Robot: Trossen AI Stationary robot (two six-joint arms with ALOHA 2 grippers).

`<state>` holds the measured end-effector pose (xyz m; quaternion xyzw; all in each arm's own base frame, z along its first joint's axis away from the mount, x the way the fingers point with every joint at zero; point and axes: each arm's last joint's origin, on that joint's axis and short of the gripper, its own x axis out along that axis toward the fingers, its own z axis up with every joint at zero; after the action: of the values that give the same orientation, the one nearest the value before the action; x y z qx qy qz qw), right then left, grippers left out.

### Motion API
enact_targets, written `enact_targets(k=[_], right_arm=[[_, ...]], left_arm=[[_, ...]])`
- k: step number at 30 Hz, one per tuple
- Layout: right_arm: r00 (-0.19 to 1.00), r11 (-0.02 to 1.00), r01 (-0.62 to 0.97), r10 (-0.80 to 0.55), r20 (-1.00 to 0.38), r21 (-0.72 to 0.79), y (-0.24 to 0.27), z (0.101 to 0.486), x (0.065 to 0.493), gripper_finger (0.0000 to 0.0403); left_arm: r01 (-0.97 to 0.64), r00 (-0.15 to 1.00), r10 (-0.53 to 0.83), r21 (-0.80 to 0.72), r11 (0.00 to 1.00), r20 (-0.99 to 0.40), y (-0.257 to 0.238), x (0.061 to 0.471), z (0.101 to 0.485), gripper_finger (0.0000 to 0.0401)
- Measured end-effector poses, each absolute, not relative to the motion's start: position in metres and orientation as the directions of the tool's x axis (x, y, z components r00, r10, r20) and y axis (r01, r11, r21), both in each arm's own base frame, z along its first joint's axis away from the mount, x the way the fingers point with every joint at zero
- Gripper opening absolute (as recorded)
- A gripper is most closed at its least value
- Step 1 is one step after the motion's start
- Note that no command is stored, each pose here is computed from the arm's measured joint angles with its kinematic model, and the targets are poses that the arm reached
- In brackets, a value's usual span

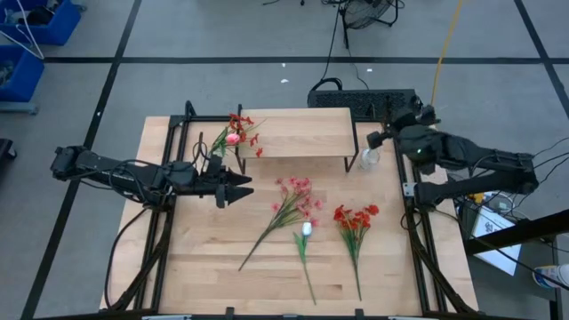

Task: Pick and place flowers into a vace then onto a shelf
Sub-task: Put the black flower into the right transparent vase

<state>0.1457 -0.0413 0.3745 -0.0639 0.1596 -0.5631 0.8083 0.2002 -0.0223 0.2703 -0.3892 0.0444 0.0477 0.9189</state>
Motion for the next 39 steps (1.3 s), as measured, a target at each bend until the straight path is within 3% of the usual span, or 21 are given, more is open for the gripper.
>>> enact_targets(k=[4,29,39], right_arm=[[0.28,0.323,0.904,-0.942,-0.183,-0.28,-0.048,0.376,0.141,0.0],[0.336,0.374,0.903,-0.921,-0.196,-0.211,-0.045,0.376,0.143,0.0],[0.305,0.334,0.916,-0.94,-0.153,-0.224,-0.034,0.384,0.139,0.0]], left_arm=[[-0.125,0.991,0.057,-0.711,0.692,-0.119,-0.022,0.2,0.27,0.0386],[-0.18,0.984,0.112,-0.703,0.688,-0.142,-0.018,0.2,0.268,0.0386],[-0.19,0.982,0.128,-0.691,0.697,-0.141,-0.015,0.2,0.268,0.0386]])
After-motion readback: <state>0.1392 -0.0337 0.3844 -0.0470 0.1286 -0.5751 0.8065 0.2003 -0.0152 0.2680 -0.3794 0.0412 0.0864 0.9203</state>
